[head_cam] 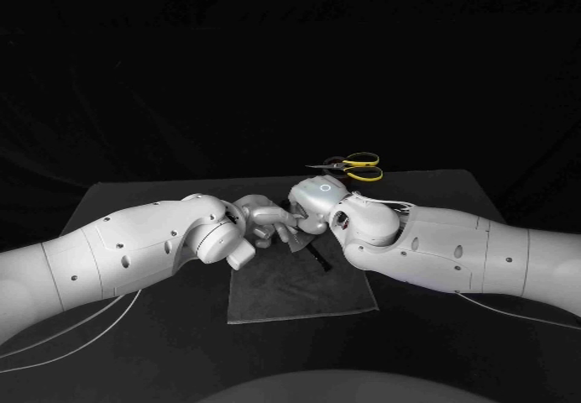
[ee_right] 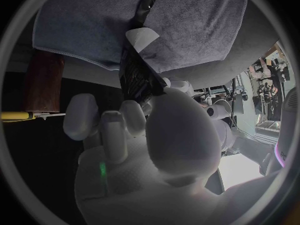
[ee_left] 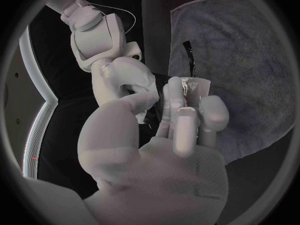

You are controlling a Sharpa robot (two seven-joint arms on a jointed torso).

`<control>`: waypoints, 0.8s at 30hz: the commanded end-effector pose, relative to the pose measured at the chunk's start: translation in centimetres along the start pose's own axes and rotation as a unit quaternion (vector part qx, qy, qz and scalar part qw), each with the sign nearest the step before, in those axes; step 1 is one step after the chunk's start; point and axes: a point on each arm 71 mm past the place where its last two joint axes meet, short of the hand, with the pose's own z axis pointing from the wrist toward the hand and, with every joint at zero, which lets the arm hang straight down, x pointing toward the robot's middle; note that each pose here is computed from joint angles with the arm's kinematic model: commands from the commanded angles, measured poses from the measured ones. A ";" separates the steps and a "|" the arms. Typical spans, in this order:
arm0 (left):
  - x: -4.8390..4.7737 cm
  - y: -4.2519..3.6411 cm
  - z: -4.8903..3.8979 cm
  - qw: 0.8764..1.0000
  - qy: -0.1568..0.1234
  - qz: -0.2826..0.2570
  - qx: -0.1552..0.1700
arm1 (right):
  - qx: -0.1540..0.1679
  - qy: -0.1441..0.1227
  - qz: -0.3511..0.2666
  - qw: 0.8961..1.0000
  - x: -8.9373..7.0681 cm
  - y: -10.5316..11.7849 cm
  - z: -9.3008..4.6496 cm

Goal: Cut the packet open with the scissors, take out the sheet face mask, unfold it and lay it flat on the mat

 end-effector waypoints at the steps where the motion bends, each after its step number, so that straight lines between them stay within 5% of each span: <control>1: 0.68 -0.95 -0.10 0.999 0.025 0.004 0.026 | 0.011 0.011 -0.015 1.000 0.9 -0.5 -0.2; 24: 0.48 -0.78 -0.11 0.999 0.024 0.004 0.023 | -0.002 -0.044 0.005 0.999 0.3 -1.3 -1.0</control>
